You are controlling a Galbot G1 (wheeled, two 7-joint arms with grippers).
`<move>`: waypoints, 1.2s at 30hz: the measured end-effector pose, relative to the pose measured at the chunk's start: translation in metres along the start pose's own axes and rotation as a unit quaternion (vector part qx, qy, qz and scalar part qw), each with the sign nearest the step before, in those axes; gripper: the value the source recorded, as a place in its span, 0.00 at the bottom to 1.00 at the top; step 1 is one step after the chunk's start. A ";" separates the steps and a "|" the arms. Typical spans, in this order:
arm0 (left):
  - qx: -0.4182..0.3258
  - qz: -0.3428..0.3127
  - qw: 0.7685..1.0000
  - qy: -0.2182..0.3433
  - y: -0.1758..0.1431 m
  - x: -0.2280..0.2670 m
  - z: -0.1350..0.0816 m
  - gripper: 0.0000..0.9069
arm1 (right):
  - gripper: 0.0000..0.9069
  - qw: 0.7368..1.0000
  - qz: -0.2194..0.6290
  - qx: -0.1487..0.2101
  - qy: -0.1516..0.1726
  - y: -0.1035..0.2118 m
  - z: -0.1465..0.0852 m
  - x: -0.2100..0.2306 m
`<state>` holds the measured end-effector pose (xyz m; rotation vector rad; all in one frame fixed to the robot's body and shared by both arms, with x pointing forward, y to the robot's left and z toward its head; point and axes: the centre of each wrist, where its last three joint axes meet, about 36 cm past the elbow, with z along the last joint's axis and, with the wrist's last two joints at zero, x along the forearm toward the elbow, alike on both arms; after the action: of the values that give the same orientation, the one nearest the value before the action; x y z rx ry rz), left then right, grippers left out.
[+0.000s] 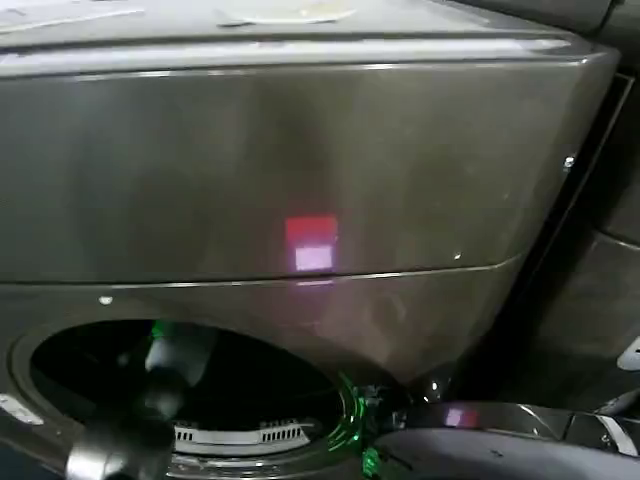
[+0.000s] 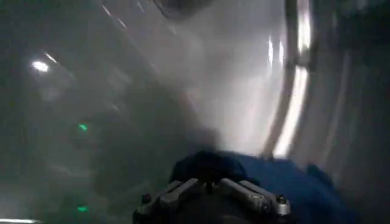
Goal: Grasp the clothes from the dryer.
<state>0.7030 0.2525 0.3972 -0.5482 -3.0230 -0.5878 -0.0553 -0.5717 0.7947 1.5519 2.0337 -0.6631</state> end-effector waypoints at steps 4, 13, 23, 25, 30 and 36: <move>0.040 -0.056 0.996 -0.057 -0.014 0.015 -0.006 0.00 | 1.00 1.000 -0.001 0.001 0.001 0.002 0.001 0.001; 0.107 -0.151 0.975 -0.124 -0.035 0.047 -0.028 0.00 | 1.00 1.000 -0.003 0.007 -0.003 0.002 0.002 0.002; 0.132 -0.183 0.962 -0.152 -0.045 0.070 -0.051 0.00 | 1.00 1.000 -0.002 0.007 -0.007 0.003 0.003 0.003; 0.138 -0.186 0.961 -0.152 -0.047 0.074 -0.053 0.00 | 1.00 1.000 -0.003 0.008 -0.008 0.003 0.004 0.003; 0.143 -0.194 0.958 -0.153 -0.047 0.077 -0.056 0.00 | 1.00 1.000 -0.003 0.009 -0.011 0.003 0.003 0.003; 0.147 -0.196 0.957 -0.153 -0.047 0.077 -0.059 0.00 | 1.00 1.000 -0.003 0.011 -0.015 0.002 0.002 0.002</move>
<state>0.6111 0.2161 0.4408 -0.0216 -3.4470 -0.0419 -0.0541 -0.5709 0.7919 1.5394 2.0160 -0.7104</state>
